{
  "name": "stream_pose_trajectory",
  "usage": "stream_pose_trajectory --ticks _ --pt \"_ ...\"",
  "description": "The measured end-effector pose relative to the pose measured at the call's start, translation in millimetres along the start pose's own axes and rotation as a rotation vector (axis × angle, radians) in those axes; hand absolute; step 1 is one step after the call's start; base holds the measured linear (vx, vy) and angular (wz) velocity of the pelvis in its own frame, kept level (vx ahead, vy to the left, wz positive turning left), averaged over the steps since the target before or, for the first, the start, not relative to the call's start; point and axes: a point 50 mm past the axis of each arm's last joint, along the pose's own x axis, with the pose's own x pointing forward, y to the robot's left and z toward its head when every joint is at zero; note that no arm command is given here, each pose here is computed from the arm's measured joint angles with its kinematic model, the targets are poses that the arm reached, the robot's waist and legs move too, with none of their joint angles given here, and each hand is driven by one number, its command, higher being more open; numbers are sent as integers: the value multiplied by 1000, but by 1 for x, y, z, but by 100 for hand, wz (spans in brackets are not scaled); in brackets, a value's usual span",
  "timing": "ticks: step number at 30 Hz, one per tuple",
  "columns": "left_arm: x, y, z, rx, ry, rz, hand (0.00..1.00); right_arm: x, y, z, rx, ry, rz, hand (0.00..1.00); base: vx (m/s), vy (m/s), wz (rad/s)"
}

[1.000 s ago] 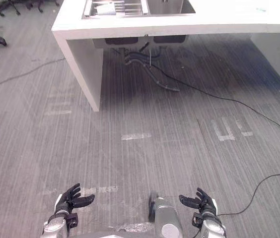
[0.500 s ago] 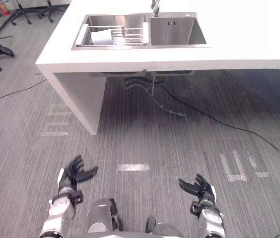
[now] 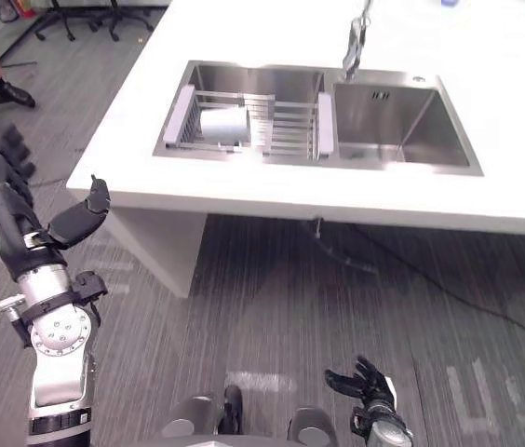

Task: Walk over to the sink, pick up the cup, carry it to the dishwasher, place the cup inside the dishwasher, then close the dishwasher door

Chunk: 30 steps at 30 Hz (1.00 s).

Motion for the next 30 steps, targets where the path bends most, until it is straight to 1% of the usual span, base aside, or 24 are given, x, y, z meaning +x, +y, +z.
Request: stream_pose_trajectory --ticks 4,5,6,7,8,11,12,13,15,18,19,21,24,28,30 --pt "3 -5 -1 40 -24 -66 90 -1 4 -3 -8 5 27 90 502 -208 42" --pt "6 -12 -5 67 -33 -128 90 -6 -2 -13 -14 31 15 90 552 -269 80" --pt "3 -21 -14 99 -11 -205 90 -9 -17 -17 -39 51 -13 90 552 -249 68" --pt "3 -24 -15 113 -9 -241 90 -9 -21 -16 -46 52 -22 90 551 -244 28" --pt "6 -31 -12 117 -36 -303 90 -10 -25 -14 -56 40 -30 90 517 -256 22" --pt "8 -66 6 57 -120 -488 90 -16 -33 -12 -72 16 -29 90 426 -226 40" --pt "8 -71 9 55 -141 -523 90 -17 -32 -11 -70 5 -28 90 434 -189 6" --pt "7 -80 18 45 -198 -597 90 -20 -33 -5 -70 -35 -23 90 327 -124 -1" --pt "6 -89 34 28 -293 -675 90 -19 -32 4 -71 -78 -18 90 286 -40 -7" --pt "2 -101 43 55 -380 -788 90 -18 -32 4 -73 -70 -11 90 184 81 -2" --pt "0 -103 41 73 -386 -813 90 -17 -31 0 -70 -54 -8 90 206 117 5" --pt "-8 -109 23 134 -339 -925 90 -18 -20 -14 -35 3 9 90 148 73 4" --pt "-15 -112 0 220 -256 -1031 90 -19 -17 -19 -28 19 18 90 67 66 0" --pt "-18 -105 -28 341 -175 -1121 90 -17 -15 -22 -34 43 27 90 17 17 -1" --pt "-16 -98 -44 409 -124 -1157 90 -18 -14 -26 -48 57 39 90 11 -35 2"
